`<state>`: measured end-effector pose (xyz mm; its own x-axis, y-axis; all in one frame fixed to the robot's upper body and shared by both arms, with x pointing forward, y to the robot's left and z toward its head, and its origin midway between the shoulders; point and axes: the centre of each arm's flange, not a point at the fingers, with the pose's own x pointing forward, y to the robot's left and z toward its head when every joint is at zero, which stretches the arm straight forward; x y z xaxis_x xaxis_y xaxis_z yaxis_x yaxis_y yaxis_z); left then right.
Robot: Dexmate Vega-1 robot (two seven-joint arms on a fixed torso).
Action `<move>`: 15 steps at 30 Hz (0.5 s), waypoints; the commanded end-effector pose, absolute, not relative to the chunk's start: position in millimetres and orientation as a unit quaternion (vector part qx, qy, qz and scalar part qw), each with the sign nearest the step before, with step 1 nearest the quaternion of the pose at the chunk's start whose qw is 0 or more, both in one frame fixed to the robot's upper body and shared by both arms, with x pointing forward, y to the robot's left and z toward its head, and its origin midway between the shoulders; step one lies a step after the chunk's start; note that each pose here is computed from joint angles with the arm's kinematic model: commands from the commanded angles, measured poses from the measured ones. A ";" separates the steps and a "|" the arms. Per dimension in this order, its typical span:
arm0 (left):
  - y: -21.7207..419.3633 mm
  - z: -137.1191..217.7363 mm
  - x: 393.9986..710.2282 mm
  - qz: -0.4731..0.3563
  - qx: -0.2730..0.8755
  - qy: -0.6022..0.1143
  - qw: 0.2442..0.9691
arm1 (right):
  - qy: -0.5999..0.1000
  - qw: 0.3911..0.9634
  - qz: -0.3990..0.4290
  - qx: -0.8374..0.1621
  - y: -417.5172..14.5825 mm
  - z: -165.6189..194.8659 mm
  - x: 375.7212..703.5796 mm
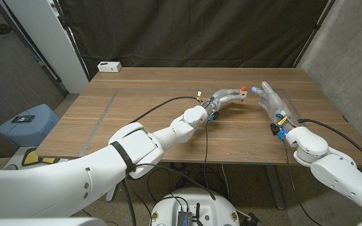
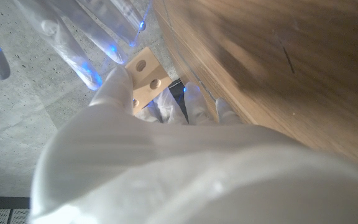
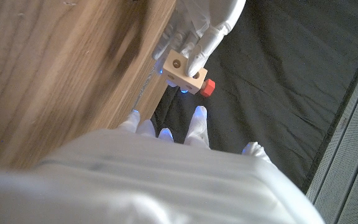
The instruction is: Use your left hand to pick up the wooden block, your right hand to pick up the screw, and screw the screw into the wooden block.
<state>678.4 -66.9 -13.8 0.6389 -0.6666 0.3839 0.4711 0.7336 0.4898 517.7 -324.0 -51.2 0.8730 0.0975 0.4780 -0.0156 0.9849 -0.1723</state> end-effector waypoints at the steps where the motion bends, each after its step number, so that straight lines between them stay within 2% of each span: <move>1: -66.1 -14.7 677.4 -0.320 0.178 -0.284 0.886 | -0.247 0.966 0.020 -0.078 -330.2 -53.1 521.7; 15: -65.9 -15.7 676.0 -0.316 0.187 -0.292 0.883 | -0.246 0.966 0.027 -0.078 -333.3 -49.7 529.2</move>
<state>677.1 -66.4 -14.6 0.6332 -0.6681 0.3907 0.4601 0.7309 0.5042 524.3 -332.2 -51.5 0.8768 0.0806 0.4740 -0.0026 0.9866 -0.1630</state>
